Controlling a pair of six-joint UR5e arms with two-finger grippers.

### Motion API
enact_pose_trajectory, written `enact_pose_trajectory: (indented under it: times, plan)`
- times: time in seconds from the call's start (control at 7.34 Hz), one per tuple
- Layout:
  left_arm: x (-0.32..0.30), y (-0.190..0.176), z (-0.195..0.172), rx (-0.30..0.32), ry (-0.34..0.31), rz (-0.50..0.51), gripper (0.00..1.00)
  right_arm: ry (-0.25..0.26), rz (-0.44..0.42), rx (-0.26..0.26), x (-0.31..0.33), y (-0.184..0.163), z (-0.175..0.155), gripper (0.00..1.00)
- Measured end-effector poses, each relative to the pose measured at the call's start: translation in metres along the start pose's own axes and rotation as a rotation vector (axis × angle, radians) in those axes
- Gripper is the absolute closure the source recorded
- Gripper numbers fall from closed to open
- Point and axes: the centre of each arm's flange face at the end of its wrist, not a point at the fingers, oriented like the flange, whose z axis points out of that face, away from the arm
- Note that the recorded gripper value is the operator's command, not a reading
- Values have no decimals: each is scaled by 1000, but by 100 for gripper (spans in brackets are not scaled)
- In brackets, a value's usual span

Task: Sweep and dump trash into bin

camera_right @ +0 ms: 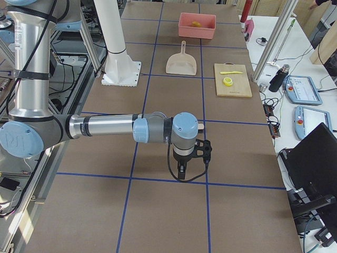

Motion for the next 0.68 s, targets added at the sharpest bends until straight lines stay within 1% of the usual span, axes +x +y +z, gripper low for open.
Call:
enact_pose_trajectory:
  times: [0.68]
  plan:
    - [8,-2,-8,27,-26,19,1,-1,0,0,0,0,0,0]
